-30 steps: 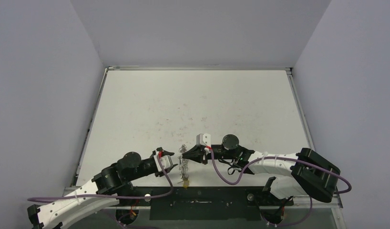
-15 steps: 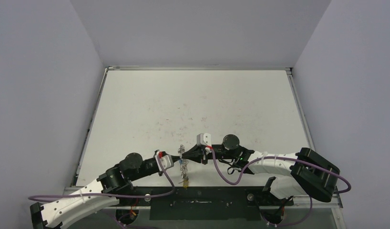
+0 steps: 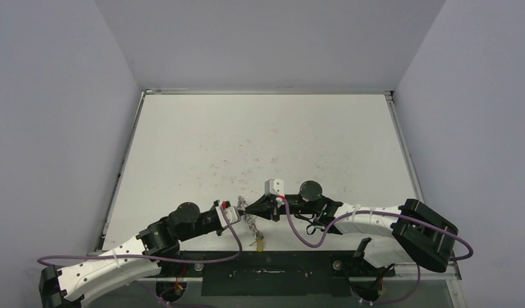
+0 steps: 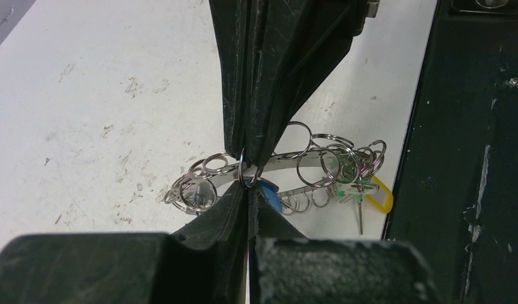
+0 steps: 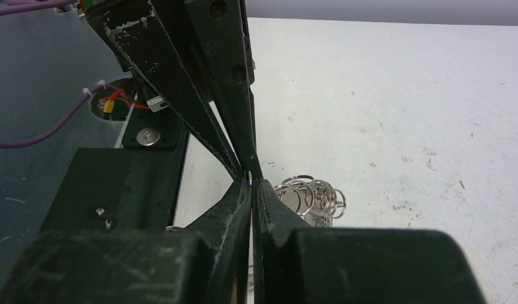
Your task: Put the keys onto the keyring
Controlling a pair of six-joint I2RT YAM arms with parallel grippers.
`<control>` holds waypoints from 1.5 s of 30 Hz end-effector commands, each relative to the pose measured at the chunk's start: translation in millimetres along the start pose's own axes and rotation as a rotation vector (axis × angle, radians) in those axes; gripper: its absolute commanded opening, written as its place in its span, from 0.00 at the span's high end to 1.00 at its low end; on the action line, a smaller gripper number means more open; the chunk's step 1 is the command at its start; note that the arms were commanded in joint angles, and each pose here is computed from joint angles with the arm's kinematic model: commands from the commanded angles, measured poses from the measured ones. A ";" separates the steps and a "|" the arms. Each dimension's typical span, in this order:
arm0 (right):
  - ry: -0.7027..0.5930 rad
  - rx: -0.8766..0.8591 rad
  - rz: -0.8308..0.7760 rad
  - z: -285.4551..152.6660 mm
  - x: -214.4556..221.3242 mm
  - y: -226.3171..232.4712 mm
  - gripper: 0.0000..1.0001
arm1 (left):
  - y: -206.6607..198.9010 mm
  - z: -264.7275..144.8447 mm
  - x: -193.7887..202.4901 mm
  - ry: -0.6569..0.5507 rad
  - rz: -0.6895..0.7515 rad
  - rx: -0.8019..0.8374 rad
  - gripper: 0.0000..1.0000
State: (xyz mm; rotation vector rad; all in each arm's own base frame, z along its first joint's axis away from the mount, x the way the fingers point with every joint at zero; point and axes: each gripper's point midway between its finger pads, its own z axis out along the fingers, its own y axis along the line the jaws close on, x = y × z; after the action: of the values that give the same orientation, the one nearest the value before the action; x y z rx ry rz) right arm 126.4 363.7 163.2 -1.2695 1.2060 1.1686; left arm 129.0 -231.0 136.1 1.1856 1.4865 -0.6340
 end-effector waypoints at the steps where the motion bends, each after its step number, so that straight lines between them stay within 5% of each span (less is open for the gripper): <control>1: -0.190 -0.014 -0.086 0.7 -58.0 1.6 1.00 | 5.5 3.1 -23.0 -0.076 0.006 -0.019 1.00; 28: -0.225 -0.012 -0.006 -0.3 -54.6 4.1 1.00 | -0.4 -17.0 -92.8 -0.487 0.170 -0.003 1.00; 36: -0.223 0.017 0.003 -1.1 -52.2 -1.2 1.00 | -6.5 -23.4 -97.8 -0.492 0.167 0.034 1.00; 45: -0.229 0.025 -0.008 -4.0 -57.9 -2.0 1.00 | -2.3 -26.3 -79.4 -0.373 0.124 0.018 0.74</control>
State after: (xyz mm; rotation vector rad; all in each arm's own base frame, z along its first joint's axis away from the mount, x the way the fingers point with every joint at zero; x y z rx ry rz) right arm 126.4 363.2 203.1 -1.1129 1.1074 1.2633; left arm 116.0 -237.1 175.6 1.1472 1.1693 -0.7035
